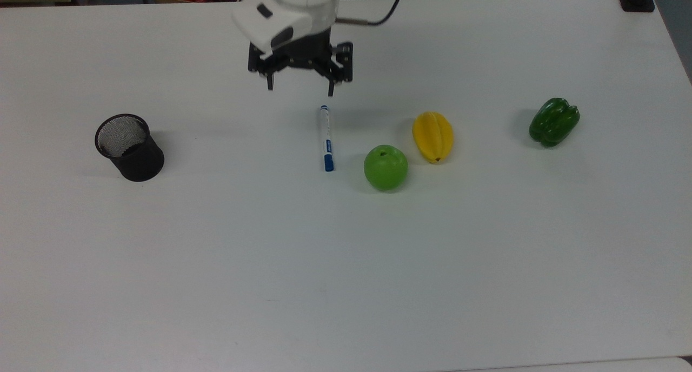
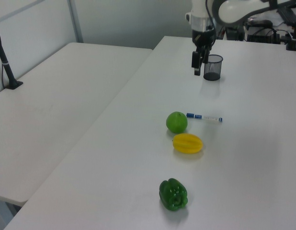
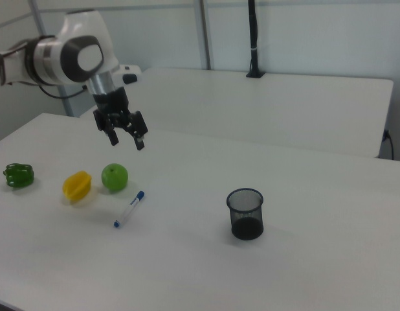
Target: Take marker pen
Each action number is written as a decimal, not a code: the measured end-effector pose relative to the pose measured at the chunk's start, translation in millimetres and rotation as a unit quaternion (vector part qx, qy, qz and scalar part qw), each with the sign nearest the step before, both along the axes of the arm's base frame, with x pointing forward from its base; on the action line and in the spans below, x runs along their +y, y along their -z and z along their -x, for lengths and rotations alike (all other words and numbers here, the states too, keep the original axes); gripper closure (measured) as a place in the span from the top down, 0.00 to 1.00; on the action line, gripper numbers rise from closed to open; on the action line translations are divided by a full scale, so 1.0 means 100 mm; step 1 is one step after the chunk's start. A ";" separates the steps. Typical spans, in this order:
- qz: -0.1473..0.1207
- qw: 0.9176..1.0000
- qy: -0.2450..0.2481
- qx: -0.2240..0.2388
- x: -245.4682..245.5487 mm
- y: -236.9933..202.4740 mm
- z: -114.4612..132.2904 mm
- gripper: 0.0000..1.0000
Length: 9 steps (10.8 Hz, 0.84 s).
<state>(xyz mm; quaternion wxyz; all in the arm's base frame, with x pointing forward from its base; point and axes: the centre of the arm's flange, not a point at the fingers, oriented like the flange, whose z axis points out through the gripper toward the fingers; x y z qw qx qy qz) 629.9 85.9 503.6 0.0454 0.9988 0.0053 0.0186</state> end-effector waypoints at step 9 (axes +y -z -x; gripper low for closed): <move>-0.048 0.999 0.009 0.000 -0.04 -1.30 1.01 1.00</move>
